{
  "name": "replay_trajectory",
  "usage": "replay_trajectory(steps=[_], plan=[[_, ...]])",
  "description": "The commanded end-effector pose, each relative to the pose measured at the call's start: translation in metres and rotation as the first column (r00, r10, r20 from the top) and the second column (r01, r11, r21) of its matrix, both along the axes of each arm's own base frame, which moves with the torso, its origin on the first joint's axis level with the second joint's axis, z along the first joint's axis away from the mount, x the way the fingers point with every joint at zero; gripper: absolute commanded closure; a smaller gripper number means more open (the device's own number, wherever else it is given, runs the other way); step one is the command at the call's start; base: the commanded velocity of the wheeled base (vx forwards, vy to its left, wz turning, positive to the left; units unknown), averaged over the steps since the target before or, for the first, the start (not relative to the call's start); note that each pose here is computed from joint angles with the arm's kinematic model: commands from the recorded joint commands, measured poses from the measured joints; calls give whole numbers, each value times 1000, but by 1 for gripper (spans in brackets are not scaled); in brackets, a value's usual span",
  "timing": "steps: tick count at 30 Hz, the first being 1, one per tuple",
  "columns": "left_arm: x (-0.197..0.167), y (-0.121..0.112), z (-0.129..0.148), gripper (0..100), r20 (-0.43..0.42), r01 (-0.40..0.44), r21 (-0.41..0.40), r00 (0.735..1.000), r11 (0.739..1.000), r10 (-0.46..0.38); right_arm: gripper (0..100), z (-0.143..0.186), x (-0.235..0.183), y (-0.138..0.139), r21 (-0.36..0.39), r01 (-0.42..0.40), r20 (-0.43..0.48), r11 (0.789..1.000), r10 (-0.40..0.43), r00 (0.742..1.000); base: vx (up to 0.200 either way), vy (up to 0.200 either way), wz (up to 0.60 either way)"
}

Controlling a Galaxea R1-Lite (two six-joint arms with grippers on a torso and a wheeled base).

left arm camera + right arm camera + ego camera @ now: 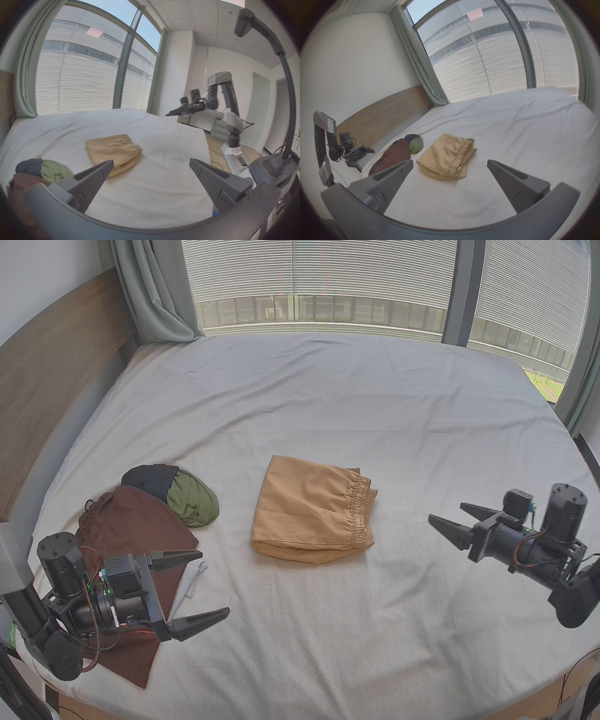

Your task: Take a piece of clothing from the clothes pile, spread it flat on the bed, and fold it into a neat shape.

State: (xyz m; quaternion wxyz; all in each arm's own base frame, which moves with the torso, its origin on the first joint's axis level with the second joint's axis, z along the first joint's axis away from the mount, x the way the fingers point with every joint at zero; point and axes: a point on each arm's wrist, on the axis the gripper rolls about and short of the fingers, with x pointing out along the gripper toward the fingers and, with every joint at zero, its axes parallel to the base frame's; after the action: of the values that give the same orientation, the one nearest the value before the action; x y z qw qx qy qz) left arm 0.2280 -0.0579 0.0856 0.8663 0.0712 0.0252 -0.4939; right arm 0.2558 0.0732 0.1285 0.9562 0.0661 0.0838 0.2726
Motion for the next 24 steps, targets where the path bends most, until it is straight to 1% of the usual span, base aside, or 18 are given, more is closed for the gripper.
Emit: replay_trajectory(steps=[1, 2, 3, 5, 7, 10, 12, 14, 16, 20, 21, 24], plan=[[-37, -15, 30, 0, 110, 115, -27, 988, 993, -112, 0, 38, -45, -31, -29, 88, 214, 996, -79, 974, 0, 0, 0], [-38, -15, 32, 0, 116, 117, -29, 987, 993, -113, 0, 40, -47, -32, -31, 90, 225, 995, -81, 971, 0, 0, 0], [-40, -15, 40, 0, 156, 121, -38, 981, 992, -114, 0, 49, -57, -33, -39, 93, 280, 995, -79, 957, 0, 0, 0], [-45, -14, 49, 0, 194, 120, -50, 975, 991, -108, 0, 56, -68, -35, -44, 97, 323, 994, -78, 943, 0, 0, 0], [-50, -12, 55, 0, 213, 119, -62, 972, 991, -103, 0, 60, -78, -37, -47, 103, 350, 994, -80, 933, 0, 0, 0], [-60, -9, 64, 0, 231, 111, -86, 969, 990, -89, 0, 61, -90, -39, -41, 104, 369, 994, -82, 926, 0, 0, 0], [-65, -7, 69, 0, 249, 108, -98, 965, 989, -80, 0, 59, -97, -40, -40, 106, 370, 994, -83, 925, 0, 0, 0], [-74, -5, 74, 0, 267, 92, -114, 962, 989, -58, 0, 59, -105, -41, -37, 105, 381, 994, -83, 921, 0, 0, 0], [-82, -2, 75, 0, 277, 65, -123, 960, 990, -28, 0, 59, -113, -42, -35, 102, 393, 994, -80, 916, 0, 0, 0], [-95, 4, 77, 0, 297, 44, -134, 955, 990, -2, 0, 55, -132, -45, -31, 102, 411, 994, -80, 908, 0, 0, 0], [-100, 6, 77, 0, 291, 34, -140, 957, 990, 8, 0, 55, -137, -46, -28, 102, 419, 994, -81, 904, 0, 0, 0], [-108, 11, 80, 0, 278, -30, -176, 957, 984, 79, 0, 56, -151, -49, -17, 107, 452, 994, -88, 888, 0, 0, 0]])
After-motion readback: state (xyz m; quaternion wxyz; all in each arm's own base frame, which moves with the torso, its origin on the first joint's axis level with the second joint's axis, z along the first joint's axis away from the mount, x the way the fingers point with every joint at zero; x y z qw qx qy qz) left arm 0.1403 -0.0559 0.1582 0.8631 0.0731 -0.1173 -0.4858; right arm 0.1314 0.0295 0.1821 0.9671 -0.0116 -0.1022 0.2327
